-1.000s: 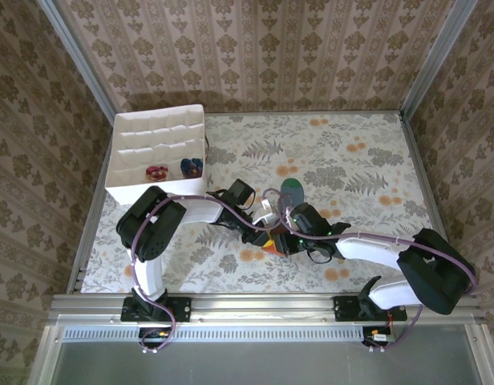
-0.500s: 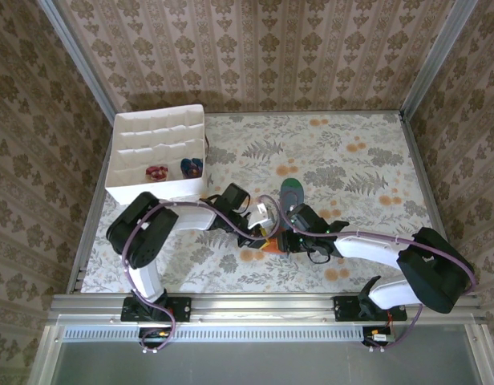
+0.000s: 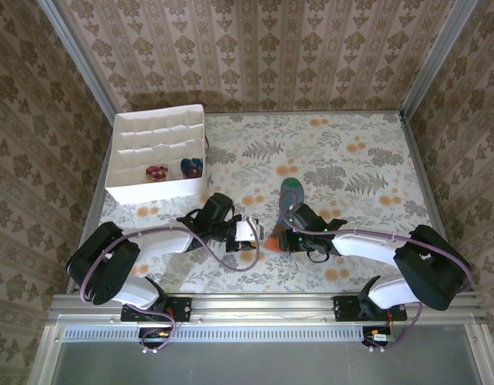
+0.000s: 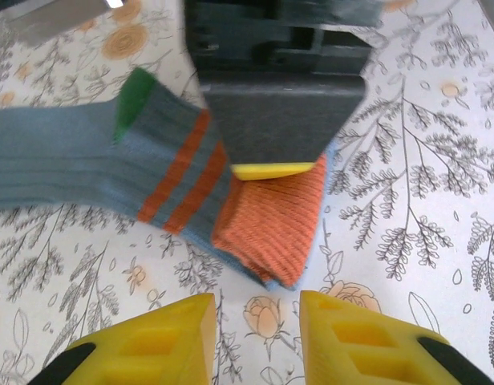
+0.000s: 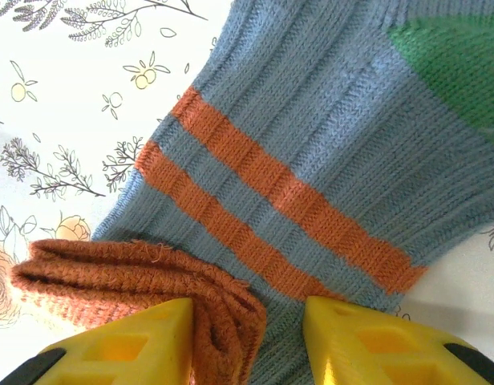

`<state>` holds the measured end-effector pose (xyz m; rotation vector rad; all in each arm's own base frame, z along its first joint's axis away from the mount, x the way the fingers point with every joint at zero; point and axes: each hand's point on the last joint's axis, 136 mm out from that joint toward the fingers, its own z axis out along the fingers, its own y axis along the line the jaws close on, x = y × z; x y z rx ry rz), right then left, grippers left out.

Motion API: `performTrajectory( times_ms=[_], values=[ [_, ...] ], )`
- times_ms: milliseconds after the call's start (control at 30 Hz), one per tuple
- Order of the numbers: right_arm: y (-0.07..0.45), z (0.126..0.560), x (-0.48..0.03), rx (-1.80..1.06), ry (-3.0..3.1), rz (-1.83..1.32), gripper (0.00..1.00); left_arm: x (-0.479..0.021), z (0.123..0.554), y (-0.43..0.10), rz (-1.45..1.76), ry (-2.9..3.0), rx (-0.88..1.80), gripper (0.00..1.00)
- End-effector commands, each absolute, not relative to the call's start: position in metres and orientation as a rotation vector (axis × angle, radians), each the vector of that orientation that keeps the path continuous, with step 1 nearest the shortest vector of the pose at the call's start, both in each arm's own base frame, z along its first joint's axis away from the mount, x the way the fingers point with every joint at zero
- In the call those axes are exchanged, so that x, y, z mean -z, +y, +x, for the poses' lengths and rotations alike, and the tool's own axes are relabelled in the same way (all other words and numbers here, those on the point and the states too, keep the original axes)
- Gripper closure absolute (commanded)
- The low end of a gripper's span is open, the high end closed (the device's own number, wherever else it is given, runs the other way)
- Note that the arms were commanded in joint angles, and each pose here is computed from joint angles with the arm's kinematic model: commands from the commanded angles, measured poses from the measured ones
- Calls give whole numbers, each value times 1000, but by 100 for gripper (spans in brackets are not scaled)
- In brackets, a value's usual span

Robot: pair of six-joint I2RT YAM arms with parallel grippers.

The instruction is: Roll the socks

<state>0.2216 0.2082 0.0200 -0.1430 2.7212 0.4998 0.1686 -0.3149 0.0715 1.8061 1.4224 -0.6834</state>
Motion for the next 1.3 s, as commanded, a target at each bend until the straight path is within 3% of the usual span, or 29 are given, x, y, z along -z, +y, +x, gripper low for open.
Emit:
performTrajectory(
  times_ms=[0,300,467,833,900,1033,1133,1267],
  values=[
    [181,196,11,-334,2877,-132,59,-67,169,-321,1903,1239,472,78],
    [181,193,16,-323,2909,-151,61,-49,167,-338,2030,1100,274,82],
    [182,191,17,-327,2924,-170,61,-38,171,-344,2062,1078,232,73],
    [186,188,19,-338,2954,-220,62,-19,180,-350,2112,1066,179,68],
    [188,189,16,-346,2947,-226,62,-13,179,-348,2156,1092,180,74],
    [193,195,0,-435,2867,-201,61,-11,168,-340,2240,1204,242,100],
    [194,204,-22,-517,2759,-152,54,-9,149,-333,2328,1281,371,100],
    [193,210,-49,-586,2633,-124,53,-12,129,-332,2366,1446,578,100]
  ],
)
